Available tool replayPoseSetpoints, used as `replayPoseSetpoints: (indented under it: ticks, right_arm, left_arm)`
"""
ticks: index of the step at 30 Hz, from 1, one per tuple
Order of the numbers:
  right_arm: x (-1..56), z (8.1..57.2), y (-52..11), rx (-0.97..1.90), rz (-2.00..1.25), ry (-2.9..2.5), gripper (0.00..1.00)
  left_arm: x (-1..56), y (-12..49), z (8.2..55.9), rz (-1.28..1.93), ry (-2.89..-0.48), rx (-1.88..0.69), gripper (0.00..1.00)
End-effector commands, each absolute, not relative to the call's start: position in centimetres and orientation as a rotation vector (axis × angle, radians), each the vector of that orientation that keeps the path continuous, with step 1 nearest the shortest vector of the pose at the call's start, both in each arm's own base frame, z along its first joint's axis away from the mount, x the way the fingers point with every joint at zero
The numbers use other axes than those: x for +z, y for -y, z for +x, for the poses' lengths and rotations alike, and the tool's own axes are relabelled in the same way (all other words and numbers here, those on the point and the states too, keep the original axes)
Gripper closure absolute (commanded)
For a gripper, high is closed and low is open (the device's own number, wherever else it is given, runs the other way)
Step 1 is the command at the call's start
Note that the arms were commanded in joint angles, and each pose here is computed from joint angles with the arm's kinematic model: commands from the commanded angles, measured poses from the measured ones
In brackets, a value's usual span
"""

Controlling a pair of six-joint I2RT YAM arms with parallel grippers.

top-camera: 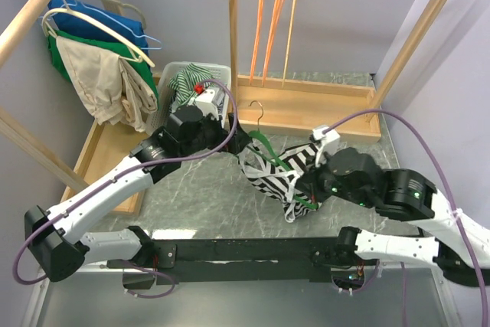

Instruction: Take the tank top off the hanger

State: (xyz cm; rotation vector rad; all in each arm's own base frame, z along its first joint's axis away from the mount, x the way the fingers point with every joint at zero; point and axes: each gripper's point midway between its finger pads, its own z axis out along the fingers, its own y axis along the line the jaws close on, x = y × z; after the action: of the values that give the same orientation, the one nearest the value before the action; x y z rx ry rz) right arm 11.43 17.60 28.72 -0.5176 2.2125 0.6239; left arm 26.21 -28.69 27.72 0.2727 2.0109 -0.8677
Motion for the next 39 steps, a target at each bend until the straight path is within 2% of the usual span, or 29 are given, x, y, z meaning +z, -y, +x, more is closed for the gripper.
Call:
replayPoseSetpoints:
  ticks: [1, 12, 22, 25, 26, 33, 34, 35, 37, 38, 39]
  right_arm:
    - [32.7, 14.0, -19.3, 0.607, -0.342, -2.054, 1.00]
    - [36.2, 14.3, -19.8, 0.688, -0.329, -1.939, 1.00]
    - [35.9, 13.2, -21.1, 0.767, -0.380, -1.958, 1.00]
    - [35.8, 12.8, -21.2, 0.783, -0.395, -1.963, 1.00]
    - [35.7, 12.7, -21.4, 0.790, -0.404, -1.966, 1.00]
    - [35.9, 11.7, -21.9, 0.845, -0.446, -1.967, 1.00]
    - [36.0, 11.7, -21.8, 0.847, -0.437, -1.968, 1.00]
    - [35.7, 11.6, -21.6, 0.841, -0.440, -1.978, 1.00]
    - [35.4, 11.4, -21.2, 0.831, -0.443, -1.992, 1.00]
    - [35.3, 11.4, -21.0, 0.827, -0.442, -2.001, 1.00]
    - [35.2, 11.3, -20.8, 0.821, -0.440, -2.006, 1.00]
  left_arm:
    - [28.5, 27.7, 25.7, 0.249, -1.990, -0.854, 0.04]
    - [25.9, 26.3, 24.9, 0.199, -2.033, -0.823, 0.00]
    - [29.3, 25.8, 25.8, 0.190, -1.900, -0.819, 0.10]
    - [30.1, 25.6, 26.0, 0.190, -1.869, -0.810, 0.18]
    - [30.3, 25.6, 26.1, 0.191, -1.868, -0.806, 0.24]
    - [29.3, 26.4, 27.2, 0.202, -1.888, -0.778, 0.48]
    - [29.3, 26.3, 27.4, 0.197, -1.887, -0.766, 0.53]
    - [29.4, 26.3, 27.6, 0.191, -1.887, -0.755, 0.64]
    - [29.3, 25.8, 27.9, 0.171, -1.890, -0.724, 0.74]
    - [29.7, 25.4, 28.3, 0.147, -1.881, -0.699, 0.83]
    - [29.6, 25.0, 28.4, 0.142, -1.884, -0.672, 0.86]
